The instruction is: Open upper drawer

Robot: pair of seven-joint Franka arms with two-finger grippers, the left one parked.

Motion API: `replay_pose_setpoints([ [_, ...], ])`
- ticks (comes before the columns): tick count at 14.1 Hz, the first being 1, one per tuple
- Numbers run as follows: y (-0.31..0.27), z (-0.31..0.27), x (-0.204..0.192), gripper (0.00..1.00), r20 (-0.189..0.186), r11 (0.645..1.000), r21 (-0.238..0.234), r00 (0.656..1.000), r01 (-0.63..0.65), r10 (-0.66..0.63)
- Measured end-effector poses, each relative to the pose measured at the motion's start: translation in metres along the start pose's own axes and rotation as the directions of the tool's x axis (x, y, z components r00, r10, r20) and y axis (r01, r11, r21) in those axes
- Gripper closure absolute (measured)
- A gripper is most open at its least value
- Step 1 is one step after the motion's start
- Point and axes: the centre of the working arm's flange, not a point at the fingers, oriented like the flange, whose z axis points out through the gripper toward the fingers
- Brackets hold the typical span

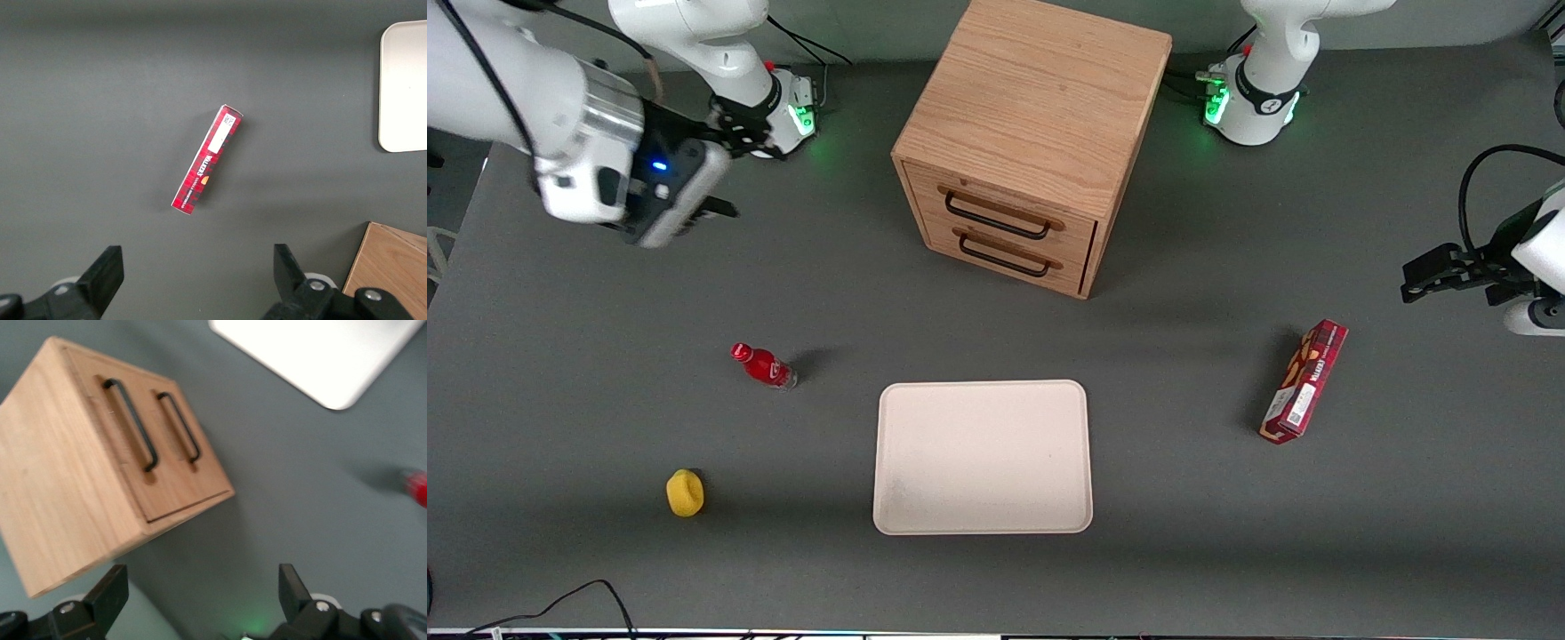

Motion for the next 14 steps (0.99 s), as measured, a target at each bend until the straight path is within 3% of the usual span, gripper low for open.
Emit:
replay_pose_setpoints([
  [2,-0.014,0.034,0.029,0.0,0.032,0.997,0.04,0.997,0.062,-0.063],
  [9,-0.026,0.153,0.112,0.0,0.03,0.981,0.131,0.988,0.143,-0.148],
  [14,-0.047,0.229,0.139,0.0,0.071,0.971,0.099,0.971,0.219,-0.226],
])
